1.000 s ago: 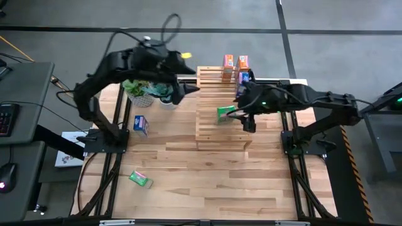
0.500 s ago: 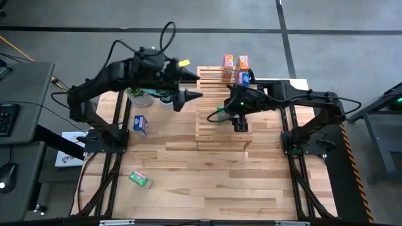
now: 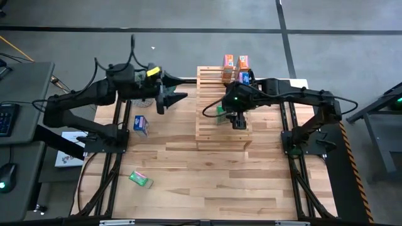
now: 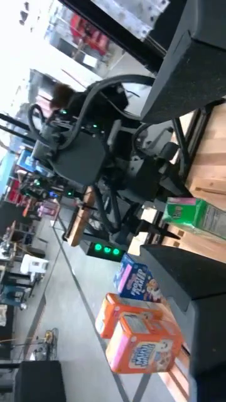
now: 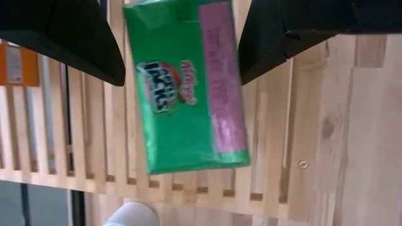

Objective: Stack cereal on shelf
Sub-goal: Put the top left green cereal box on the shelf

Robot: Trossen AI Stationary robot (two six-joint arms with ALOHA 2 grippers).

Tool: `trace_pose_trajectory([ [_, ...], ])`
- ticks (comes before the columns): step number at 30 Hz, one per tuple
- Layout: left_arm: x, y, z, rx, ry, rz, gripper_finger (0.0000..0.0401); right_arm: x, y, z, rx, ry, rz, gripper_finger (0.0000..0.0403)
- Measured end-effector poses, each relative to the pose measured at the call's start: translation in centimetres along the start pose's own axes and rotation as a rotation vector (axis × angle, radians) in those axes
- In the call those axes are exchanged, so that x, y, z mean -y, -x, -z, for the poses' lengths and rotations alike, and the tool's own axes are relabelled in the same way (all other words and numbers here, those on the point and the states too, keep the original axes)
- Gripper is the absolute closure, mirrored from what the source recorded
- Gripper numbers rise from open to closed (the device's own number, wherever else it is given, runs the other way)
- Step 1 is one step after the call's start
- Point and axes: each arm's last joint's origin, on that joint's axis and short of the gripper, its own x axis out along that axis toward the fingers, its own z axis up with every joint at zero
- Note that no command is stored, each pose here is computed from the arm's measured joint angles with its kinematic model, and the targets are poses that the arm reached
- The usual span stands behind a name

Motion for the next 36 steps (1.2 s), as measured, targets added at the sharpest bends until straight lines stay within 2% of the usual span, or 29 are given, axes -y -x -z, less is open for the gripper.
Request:
trace_pose_trajectory([
  [5,0.0,0.7,0.4,0.027,0.014,0.008,0.0082,-0.1,-0.7,-0.2,-0.014,0.012,-0.022,0.0121],
  [22,-0.2,0.8,0.7,0.018,0.012,0.003,0.0082,-0.2,-0.6,0.0,-0.03,-0.043,-0.026,0.0233],
  [25,-0.2,0.8,0.7,0.018,0.012,0.003,0.0082,-0.3,-0.2,0.3,-0.039,-0.085,-0.066,0.0246],
  [32,-0.2,0.8,0.7,0.018,0.012,0.002,0.0082,-0.8,4.2,2.4,-0.001,-0.33,-0.139,0.0251],
  [36,-0.2,0.8,0.7,0.019,0.012,0.002,0.0082,-1.7,7.2,4.3,-0.006,-0.596,-0.078,0.0252],
])
